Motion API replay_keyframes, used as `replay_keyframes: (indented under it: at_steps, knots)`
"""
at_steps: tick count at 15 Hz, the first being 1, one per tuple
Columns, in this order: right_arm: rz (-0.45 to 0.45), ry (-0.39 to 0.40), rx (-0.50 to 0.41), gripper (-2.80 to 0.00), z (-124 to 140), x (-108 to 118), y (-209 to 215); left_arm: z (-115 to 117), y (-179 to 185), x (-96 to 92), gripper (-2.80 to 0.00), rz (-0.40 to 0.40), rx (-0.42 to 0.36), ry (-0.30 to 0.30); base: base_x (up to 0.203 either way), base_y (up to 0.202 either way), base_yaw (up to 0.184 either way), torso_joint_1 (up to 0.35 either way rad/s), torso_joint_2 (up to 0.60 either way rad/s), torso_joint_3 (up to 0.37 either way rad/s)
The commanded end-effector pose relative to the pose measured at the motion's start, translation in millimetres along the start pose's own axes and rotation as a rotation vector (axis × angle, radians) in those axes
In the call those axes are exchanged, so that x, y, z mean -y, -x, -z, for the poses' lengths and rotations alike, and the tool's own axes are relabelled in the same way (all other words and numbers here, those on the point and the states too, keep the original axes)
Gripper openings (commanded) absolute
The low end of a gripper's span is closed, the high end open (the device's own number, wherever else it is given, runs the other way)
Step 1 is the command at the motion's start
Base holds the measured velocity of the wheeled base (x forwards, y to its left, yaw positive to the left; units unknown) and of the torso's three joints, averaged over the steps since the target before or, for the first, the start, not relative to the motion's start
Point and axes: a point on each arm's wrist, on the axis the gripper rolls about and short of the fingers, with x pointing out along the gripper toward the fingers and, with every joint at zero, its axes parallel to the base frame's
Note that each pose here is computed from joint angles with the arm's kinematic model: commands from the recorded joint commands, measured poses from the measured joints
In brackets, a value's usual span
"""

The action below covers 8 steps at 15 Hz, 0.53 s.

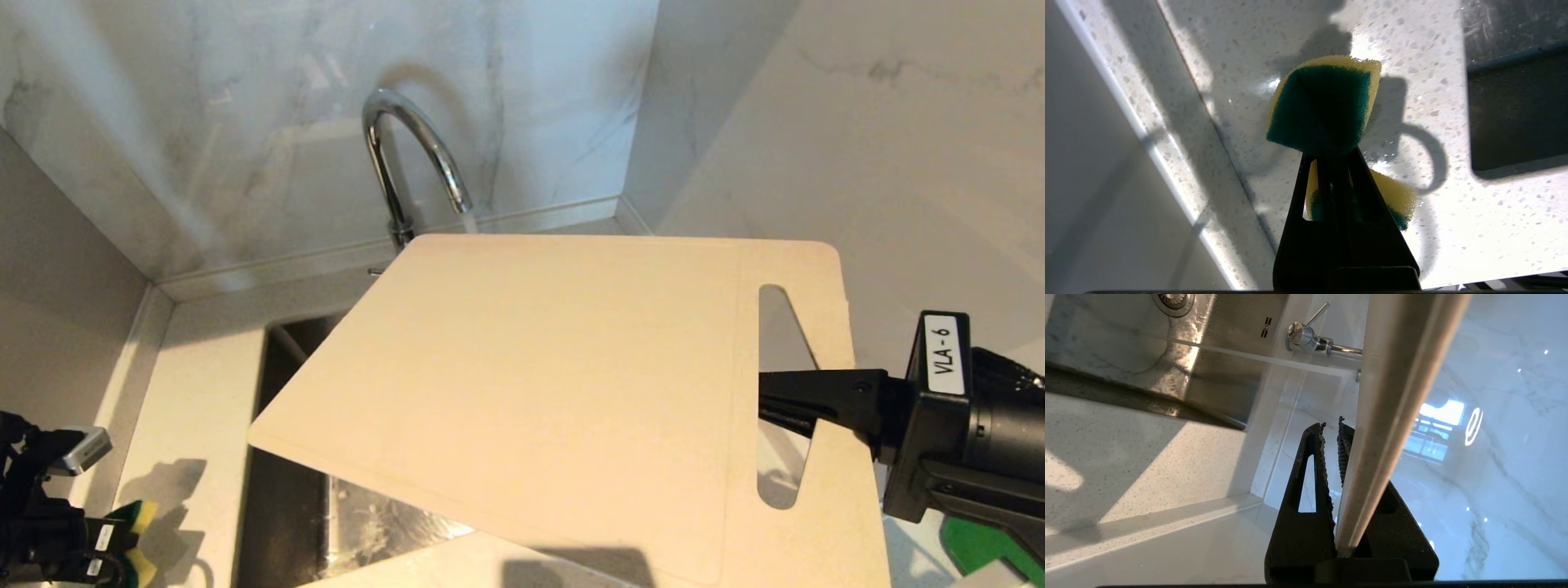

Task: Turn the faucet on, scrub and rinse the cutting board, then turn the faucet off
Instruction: Put down the cleaning cloth

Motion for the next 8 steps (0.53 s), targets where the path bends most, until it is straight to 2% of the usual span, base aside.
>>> replay_keyframes:
  at_steps: [1,2,8]
  knots:
    - [0.005,0.015,0.001,-2.8,0.3,1.1,0.3,0.9,-0.2,-1.9,-2.8,-0.005,-0.002,0.004,0.0,0.0,0.0,0.0,0.0,0.0]
    - [0.01,0.015,0.0,-2.8,0.1,2.1,1.2,1.3,-0.2,-2.9,0.0,-0.008,-0.004,0.007,0.0,0.0,0.0,0.0,0.0,0.0]
    - [0.009,0.015,-0.01,-2.8,-0.2,1.7,3.7,3.7,3.3,-5.7,0.0,-0.016,0.005,0.027,0.0,0.0,0.0,0.0,0.0,0.0]
